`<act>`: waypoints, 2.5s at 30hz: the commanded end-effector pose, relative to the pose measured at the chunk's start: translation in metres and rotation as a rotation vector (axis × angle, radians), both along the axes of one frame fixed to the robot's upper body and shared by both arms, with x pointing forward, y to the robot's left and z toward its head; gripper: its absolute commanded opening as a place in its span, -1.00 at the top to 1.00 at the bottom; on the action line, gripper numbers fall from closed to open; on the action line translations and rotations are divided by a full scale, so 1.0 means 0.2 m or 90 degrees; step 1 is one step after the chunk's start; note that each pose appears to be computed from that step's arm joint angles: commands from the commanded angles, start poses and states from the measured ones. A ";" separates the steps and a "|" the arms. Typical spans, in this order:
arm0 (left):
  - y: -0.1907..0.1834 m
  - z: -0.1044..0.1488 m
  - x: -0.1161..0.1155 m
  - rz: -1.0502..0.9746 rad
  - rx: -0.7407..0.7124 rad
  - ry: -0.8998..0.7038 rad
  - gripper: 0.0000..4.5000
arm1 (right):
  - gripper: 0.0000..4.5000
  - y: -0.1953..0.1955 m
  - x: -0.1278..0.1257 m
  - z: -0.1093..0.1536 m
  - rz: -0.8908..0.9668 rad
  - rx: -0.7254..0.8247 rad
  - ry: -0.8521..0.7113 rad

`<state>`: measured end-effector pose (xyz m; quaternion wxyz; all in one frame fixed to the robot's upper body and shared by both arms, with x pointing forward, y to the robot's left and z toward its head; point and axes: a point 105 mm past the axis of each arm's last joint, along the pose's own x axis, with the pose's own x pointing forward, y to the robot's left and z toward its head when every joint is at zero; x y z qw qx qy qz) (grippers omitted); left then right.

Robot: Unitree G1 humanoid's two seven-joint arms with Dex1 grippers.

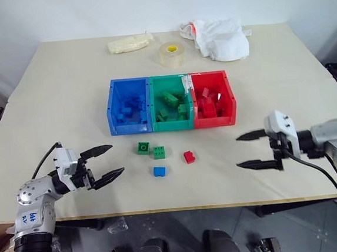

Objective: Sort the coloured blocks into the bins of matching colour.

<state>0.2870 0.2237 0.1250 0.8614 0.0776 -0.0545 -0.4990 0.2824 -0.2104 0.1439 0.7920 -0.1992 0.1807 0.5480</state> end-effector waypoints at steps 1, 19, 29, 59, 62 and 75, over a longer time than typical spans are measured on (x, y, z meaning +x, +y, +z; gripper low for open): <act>0.02 0.04 0.00 -0.003 0.009 -0.022 -1.00 | -0.99 0.02 -0.01 0.05 0.016 -0.012 -0.038; -0.05 0.09 -0.06 -0.052 -0.026 -0.074 -1.00 | -0.91 0.68 0.25 -0.11 0.144 0.007 -0.095; -0.04 0.09 -0.09 -0.037 -0.025 -0.073 -1.00 | 0.29 0.66 0.22 -0.06 0.159 0.039 -0.103; -0.09 0.10 0.01 -0.068 -0.032 -0.078 -1.00 | -0.99 0.29 0.48 0.46 -0.001 0.084 -0.316; -0.08 0.08 0.01 -0.065 -0.029 -0.074 -1.00 | -0.99 0.16 0.25 0.31 0.066 0.038 -0.213; -0.04 0.07 -0.01 -0.050 -0.023 -0.067 -1.00 | -0.99 -0.17 0.03 0.16 0.030 -0.068 -0.076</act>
